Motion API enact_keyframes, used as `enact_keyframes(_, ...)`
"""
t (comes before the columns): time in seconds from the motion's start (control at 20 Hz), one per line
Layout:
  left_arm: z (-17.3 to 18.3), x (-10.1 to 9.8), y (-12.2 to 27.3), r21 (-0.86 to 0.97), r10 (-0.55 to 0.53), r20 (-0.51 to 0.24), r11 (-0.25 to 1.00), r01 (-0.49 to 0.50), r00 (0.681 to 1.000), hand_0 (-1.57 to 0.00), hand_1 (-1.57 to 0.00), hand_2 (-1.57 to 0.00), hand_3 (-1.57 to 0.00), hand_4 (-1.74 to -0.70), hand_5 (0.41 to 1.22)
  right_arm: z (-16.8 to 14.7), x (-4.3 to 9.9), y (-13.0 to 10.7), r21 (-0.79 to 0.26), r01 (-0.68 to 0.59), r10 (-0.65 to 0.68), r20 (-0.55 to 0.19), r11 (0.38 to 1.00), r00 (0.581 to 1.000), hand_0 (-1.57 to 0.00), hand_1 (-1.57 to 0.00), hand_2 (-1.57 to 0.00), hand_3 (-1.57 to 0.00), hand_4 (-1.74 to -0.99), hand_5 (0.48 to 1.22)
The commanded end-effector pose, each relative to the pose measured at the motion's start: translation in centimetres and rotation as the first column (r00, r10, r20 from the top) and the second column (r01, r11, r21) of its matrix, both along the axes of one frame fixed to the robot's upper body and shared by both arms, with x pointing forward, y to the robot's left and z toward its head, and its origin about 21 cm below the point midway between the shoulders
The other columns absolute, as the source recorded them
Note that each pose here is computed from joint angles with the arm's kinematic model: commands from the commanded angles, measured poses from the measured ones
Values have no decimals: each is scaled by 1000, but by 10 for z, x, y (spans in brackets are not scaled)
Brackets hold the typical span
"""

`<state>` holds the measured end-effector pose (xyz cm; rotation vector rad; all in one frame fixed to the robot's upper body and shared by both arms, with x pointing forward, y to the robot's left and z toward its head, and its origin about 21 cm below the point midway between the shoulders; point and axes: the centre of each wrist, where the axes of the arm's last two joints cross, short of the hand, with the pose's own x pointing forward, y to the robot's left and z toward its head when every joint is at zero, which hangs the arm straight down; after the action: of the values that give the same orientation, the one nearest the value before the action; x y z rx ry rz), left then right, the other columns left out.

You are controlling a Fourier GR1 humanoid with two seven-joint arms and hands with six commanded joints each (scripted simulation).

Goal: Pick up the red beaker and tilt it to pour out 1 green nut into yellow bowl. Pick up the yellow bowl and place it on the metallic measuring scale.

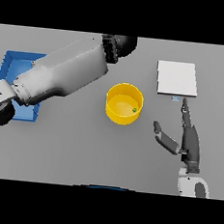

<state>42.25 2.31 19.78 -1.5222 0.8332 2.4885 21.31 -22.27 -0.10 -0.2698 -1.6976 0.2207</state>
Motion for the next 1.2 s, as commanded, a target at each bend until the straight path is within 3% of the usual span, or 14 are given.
enact_keyframes(0.0, 15, 5, 4, -37, 8, 17, 999, -8, 1000, -1571, -1571, -1434, -1266, -1689, 1221, 0, 2, -1, -2, 1, -1, -6, 1000, 1000, 1, 1, 1, 1, -1190, 594)
enact_keyframes(0.05, 31, 9, 7, -73, 29, 20, 997, -27, 999, -1571, -1571, -1461, -1041, -1699, 1221, 1, 2, 1, 14, -9, 9, 0, 1000, 1000, 1, 1, 1, 1, -1186, 596)
enact_keyframes(0.25, 89, 30, 32, -296, 184, 63, 942, -157, 981, -1571, -1571, -1526, -1354, -1715, 1221, 4, 1, 1, 65, -29, 29, -7, 997, 1000, 1, 1, 1, 1, -1183, 595)
enact_keyframes(0.4, 110, 47, 81, -572, 338, -53, 761, -306, 940, -1571, -1571, -1548, -1379, -1727, 1221, 5, 6, -2, 73, -38, 39, -12, 997, 999, 1, 1, 1, 1, -1199, 594)
enact_keyframes(0.5, 116, 56, 122, -723, 448, -148, 559, -405, 882, -1571, -1571, -1556, -1360, -1732, 1221, 5, 7, -4, 63, -37, 38, -11, 997, 999, 1, 1, 1, 1, -1222, 592)
enact_keyframes(0.6, 108, 61, 163, -824, 434, -252, 373, -427, 865, -1571, -1571, -1562, -1383, -1735, 1221, 2, 7, -5, 62, -49, 49, 2, 997, 999, 1, 1, 1, 1, -1222, 590)
enact_keyframes(0.8, 81, 57, 225, -899, 427, -375, 47, -434, 823, -1571, -1571, -1567, -1428, -1739, 1221, 3, 10, -7, 57, -60, 59, 16, 997, 998, 1, 1, 1, 1, -1226, 587)
enact_keyframes(1.0, 44, 37, 271, -896, 471, -444, -249, -368, 763, -1571, -1571, -1569, -1446, -1740, 1221, 2, 10, -11, 26, -69, 69, 1, 997, 998, 1, 1, 1, 1, -1212, 604)
enact_keyframes(1.15, 5, 14, 288, -848, 499, -517, -408, -338, 695, -1571, -1571, -1570, -1458, -1740, 1221, 1, 8, -6, 5, -80, 80, 3, 997, 997, 1, 1, 1, 1, -1210, 631)
